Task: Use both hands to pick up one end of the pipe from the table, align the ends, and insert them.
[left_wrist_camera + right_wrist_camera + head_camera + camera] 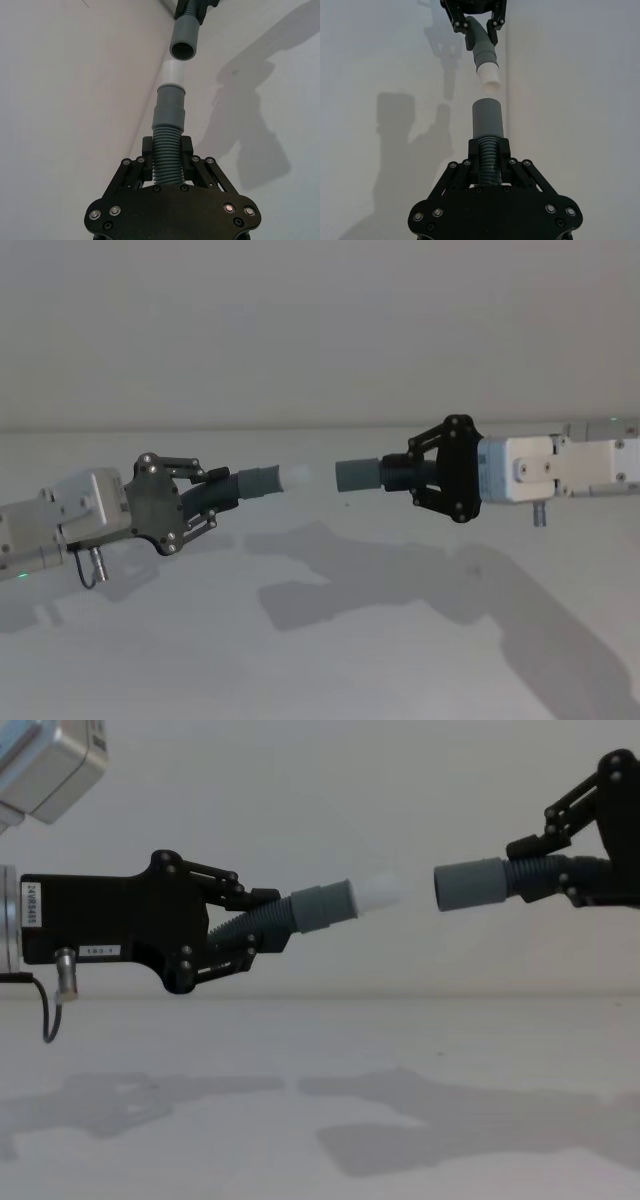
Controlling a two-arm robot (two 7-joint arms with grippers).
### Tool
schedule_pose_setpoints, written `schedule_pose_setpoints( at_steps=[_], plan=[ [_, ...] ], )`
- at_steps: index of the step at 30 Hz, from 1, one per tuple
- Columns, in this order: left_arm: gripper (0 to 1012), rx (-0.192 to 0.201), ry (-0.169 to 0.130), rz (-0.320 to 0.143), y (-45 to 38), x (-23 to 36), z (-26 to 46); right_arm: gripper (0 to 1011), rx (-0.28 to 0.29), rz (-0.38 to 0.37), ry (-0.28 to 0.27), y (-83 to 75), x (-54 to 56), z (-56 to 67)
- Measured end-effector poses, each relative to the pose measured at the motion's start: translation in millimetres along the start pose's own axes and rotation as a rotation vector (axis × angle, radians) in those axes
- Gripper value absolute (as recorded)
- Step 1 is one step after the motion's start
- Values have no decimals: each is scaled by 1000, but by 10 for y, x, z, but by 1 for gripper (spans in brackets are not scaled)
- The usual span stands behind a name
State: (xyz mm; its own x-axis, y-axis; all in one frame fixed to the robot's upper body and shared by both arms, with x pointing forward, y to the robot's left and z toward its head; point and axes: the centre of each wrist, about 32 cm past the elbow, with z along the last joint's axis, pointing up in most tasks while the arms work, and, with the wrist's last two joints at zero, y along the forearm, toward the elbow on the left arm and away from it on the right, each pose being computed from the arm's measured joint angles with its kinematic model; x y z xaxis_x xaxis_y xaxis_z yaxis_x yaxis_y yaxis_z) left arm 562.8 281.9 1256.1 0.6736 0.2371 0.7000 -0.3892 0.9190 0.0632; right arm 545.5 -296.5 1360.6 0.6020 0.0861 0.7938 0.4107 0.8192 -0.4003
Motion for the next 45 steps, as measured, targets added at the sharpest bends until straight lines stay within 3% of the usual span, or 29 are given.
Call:
schedule_pose_setpoints(
  at_steps=[21, 45],
  plan=[
    [290, 0, 0, 0, 0, 0, 0, 204, 20, 15, -6, 158, 74, -5],
    [290, 0, 0, 0, 0, 0, 0, 204, 33, 27, -9, 236, 111, 0]
  ],
)
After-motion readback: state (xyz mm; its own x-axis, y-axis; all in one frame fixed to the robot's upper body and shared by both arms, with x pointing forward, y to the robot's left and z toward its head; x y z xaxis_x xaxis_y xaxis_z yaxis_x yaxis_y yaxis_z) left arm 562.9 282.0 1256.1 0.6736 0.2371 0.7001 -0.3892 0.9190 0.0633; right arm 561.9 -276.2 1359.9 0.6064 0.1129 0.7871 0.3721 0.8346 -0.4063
